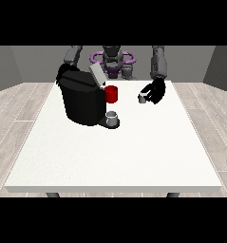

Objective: Insert the coffee pod into the coffee machine and close the lid

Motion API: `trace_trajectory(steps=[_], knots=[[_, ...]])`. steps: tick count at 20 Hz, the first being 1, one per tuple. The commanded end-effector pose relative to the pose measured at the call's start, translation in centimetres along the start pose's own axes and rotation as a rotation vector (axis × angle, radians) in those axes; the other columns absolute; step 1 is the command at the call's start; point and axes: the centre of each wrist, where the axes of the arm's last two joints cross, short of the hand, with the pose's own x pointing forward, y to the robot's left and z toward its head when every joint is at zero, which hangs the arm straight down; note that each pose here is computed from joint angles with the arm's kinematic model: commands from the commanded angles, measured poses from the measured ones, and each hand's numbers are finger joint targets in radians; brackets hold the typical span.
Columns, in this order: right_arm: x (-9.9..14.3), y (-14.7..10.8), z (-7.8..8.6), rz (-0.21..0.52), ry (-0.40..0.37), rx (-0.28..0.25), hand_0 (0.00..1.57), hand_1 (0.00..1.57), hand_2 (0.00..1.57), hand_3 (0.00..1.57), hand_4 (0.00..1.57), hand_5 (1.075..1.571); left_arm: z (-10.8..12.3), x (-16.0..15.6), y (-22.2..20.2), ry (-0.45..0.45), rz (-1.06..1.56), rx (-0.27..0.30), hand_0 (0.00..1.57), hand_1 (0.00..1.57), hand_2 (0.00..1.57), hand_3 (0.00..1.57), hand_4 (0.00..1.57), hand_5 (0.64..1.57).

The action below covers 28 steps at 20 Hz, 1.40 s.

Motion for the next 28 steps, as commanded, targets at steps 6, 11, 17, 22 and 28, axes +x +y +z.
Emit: trace_trajectory(steps=[6,11,17,22,28], knots=[[-2.6,-1.4,0.0,0.021,0.082,-0.024,0.0,0.0,0.0,0.0,0.47,1.571,-3.2,6.6,2.6,-0.115,-0.003,-0.066,1.26,1.26,1.32,1.3,0.53,1.571],[0.4,-0.1,-1.3,0.012,-0.002,0.034,0.0,0.0,0.0,0.0,0.47,1.571,-3.8,6.6,5.8,-0.138,-0.005,0.01,1.25,1.25,1.33,1.29,0.57,1.571],[0.1,1.0,-1.3,-0.002,-0.002,0.042,0.0,0.0,0.0,0.0,0.5,1.571,-4.9,9.3,8.8,-0.164,0.017,0.028,1.27,1.27,1.34,1.29,0.55,1.571],[1.8,1.7,-1.4,-0.023,-0.065,0.111,0.0,0.0,0.0,0.0,0.52,1.571,-5.0,10.1,14.2,-0.171,-0.02,0.152,1.02,1.02,1.21,1.23,0.5,1.571],[3.1,3.7,-1.8,0.007,-0.078,0.115,0.0,0.0,0.0,0.0,0.51,1.571,-5.7,12.6,17.3,-0.178,0.046,0.158,1.26,1.26,1.29,1.22,0.47,1.571]])
